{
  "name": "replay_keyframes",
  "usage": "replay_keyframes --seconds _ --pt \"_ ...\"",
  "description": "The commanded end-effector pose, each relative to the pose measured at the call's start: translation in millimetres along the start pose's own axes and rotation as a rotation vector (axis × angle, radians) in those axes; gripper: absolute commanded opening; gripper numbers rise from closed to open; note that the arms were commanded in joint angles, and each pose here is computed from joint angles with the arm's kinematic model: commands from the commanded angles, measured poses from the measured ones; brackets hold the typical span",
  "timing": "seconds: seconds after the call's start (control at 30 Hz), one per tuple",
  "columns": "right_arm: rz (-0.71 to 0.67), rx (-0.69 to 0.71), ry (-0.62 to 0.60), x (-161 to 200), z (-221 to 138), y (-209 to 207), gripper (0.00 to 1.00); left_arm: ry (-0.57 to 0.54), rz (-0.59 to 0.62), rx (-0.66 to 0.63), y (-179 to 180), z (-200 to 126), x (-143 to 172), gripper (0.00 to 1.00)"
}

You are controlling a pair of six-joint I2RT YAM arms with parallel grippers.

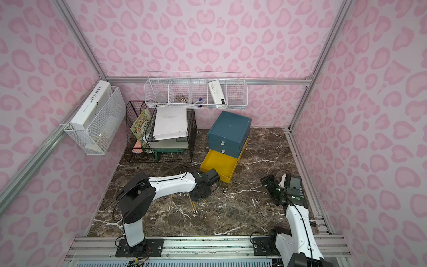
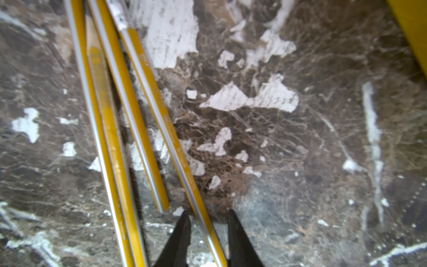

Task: Please place the pencils in the drawer according to their color
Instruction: Pick up the pencil from the center of the board.

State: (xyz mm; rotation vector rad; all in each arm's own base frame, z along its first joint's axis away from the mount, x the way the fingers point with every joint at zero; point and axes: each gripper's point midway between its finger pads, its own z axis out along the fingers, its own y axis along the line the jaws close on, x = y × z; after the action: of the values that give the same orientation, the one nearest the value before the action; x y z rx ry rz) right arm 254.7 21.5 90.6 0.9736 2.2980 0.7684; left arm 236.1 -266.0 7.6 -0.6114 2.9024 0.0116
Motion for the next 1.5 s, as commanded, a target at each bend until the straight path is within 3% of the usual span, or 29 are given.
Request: replay_keyframes --seconds 0.0,0.47,0.63,1.23,1.47 --pt "-0.008 -0.005 -0.010 -2.1 -0.7 1.8 1.00 0.078 0.000 -0.027 6.0 10.6 17.8 0.20" --pt "-0.011 -0.006 -0.009 -2.6 -0.9 2.7 1.00 0.087 0.000 -0.023 3.4 10.9 22.4 0.00" --pt "-0.013 -0.005 -0.010 -2.5 -1.2 2.4 1.00 0.094 0.007 0.006 -2.3 4.5 23.2 0.00" --pt "-0.004 -0.017 -0.018 -4.4 -0.9 4.5 1.00 0.069 0.049 0.249 -19.8 -98.0 16.3 0.00" --pt "0.003 -0.027 -0.021 -6.8 -0.7 7.9 1.00 0.104 0.128 0.422 -67.6 -135.9 5.7 0.00"
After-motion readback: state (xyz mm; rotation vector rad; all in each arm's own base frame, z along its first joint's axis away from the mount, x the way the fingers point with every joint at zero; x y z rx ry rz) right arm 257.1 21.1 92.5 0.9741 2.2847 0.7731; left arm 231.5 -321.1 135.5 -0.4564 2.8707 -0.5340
